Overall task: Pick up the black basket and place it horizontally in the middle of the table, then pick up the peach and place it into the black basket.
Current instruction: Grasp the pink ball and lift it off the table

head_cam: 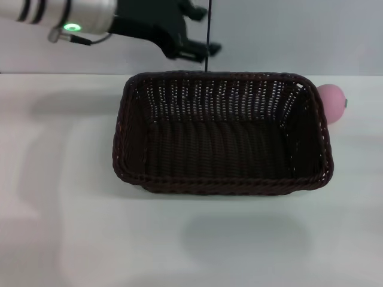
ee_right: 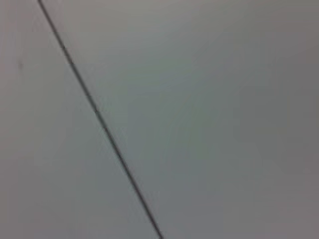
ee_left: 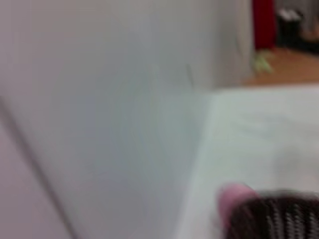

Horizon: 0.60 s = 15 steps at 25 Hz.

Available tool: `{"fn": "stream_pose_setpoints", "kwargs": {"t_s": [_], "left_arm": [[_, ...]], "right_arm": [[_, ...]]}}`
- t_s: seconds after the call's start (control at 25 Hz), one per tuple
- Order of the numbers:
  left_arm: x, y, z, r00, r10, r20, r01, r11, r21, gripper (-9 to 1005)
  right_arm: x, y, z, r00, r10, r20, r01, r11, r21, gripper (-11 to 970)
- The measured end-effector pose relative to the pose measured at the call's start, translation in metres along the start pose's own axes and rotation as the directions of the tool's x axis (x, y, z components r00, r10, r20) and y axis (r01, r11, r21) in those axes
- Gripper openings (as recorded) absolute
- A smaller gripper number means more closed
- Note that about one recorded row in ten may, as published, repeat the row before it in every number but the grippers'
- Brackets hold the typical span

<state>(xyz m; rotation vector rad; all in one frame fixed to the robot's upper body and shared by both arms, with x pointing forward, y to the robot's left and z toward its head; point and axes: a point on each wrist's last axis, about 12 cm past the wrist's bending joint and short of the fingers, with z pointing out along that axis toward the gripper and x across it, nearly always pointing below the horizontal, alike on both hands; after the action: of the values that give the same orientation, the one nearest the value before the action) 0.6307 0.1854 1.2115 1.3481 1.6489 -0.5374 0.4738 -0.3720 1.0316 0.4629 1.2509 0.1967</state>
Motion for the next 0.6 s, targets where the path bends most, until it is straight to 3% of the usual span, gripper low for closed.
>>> {"fn": "stream_pose_setpoints", "kwargs": {"t_s": [0.12,0.24,0.32,0.36,0.4,0.52,0.56,0.6], "left_arm": [[0.014,0.002,-0.017,0.983,-0.068,0.171,0.081,0.994,-0.076,704],[0.035,-0.001,-0.036,0.922,-0.115,0.370,0.176,0.975,-0.135,703],[0.055,-0.008,-0.048,0.852,-0.128,0.508,0.249,0.952,-0.178,702],[0.074,-0.017,-0.058,0.774,-0.126,0.621,0.317,0.926,-0.207,701],[0.074,-0.017,-0.058,0.774,-0.126,0.621,0.317,0.926,-0.207,701],[0.099,-0.031,-0.066,0.687,-0.131,0.714,0.400,0.889,-0.222,699],[0.111,-0.040,-0.071,0.638,-0.126,0.760,0.442,0.868,-0.227,699],[0.111,-0.040,-0.071,0.638,-0.126,0.760,0.442,0.868,-0.227,698]], "right_arm": [[0.000,0.002,0.001,1.000,-0.009,-0.019,0.008,0.999,-0.040,545],[-0.004,0.001,0.003,0.998,0.036,-0.049,-0.041,0.994,-0.105,545],[-0.010,0.000,0.007,0.994,0.072,-0.081,-0.084,0.983,-0.165,549],[-0.018,0.001,0.013,0.987,0.092,-0.130,-0.122,0.963,-0.241,552],[-0.018,0.001,0.013,0.987,0.092,-0.130,-0.122,0.963,-0.241,554],[-0.034,0.004,0.028,0.966,0.080,-0.247,-0.170,0.915,-0.367,560],[-0.042,0.006,0.038,0.936,0.049,-0.350,-0.205,0.883,-0.423,562],[-0.042,0.006,0.038,0.936,0.049,-0.350,-0.205,0.883,-0.423,565]]}}
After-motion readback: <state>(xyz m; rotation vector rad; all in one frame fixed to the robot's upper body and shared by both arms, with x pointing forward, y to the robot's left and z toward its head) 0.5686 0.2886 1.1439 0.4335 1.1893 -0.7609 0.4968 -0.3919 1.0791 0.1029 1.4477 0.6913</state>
